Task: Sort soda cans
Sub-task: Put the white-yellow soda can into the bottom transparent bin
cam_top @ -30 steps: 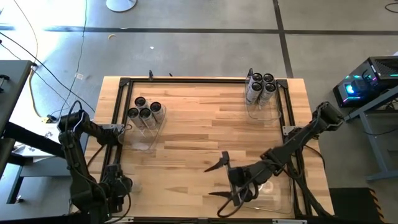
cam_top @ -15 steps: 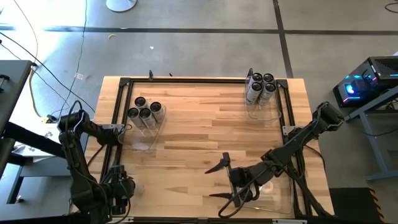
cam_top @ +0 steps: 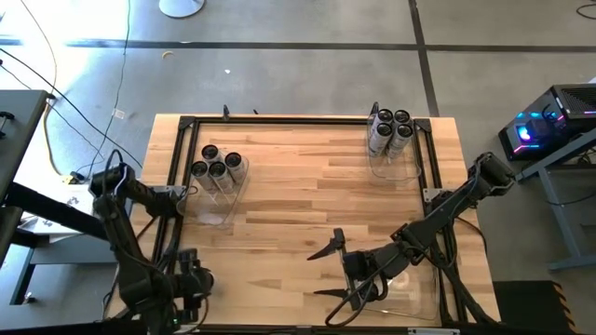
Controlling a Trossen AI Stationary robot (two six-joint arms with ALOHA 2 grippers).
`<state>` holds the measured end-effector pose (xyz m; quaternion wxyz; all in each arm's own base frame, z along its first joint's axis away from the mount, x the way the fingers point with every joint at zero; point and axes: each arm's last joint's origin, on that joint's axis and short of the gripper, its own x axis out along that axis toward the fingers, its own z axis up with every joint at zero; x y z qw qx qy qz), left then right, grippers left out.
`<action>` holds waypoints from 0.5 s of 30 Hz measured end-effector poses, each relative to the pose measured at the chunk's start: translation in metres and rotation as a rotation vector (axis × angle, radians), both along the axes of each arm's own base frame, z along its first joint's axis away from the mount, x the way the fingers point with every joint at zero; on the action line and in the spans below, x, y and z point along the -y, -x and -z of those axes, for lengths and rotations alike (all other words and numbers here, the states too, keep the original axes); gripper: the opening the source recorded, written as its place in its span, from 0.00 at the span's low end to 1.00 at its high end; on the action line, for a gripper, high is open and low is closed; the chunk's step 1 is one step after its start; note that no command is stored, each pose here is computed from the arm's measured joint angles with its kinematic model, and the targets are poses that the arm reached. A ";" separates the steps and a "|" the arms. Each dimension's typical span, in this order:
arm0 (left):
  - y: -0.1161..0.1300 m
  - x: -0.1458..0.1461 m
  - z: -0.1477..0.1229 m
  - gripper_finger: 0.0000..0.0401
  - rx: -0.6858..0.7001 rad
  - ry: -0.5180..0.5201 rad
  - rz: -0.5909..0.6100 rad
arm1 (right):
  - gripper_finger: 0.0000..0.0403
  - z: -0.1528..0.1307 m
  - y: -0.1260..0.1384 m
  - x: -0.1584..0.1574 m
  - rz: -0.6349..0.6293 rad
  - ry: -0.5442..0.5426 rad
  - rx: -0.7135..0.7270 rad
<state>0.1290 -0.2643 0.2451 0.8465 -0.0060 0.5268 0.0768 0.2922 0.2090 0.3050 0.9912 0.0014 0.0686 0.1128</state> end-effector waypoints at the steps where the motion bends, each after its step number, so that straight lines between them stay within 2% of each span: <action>1: -0.005 0.000 0.000 0.63 0.010 0.009 0.002 | 0.88 0.000 0.000 0.000 0.000 -0.001 -0.003; 10: -0.062 -0.005 -0.006 0.63 0.139 0.126 0.057 | 0.88 0.004 0.002 -0.001 0.011 -0.052 -0.048; 15: -0.093 -0.020 -0.010 0.63 0.216 0.079 0.106 | 0.88 0.010 0.006 -0.004 0.066 -0.058 -0.104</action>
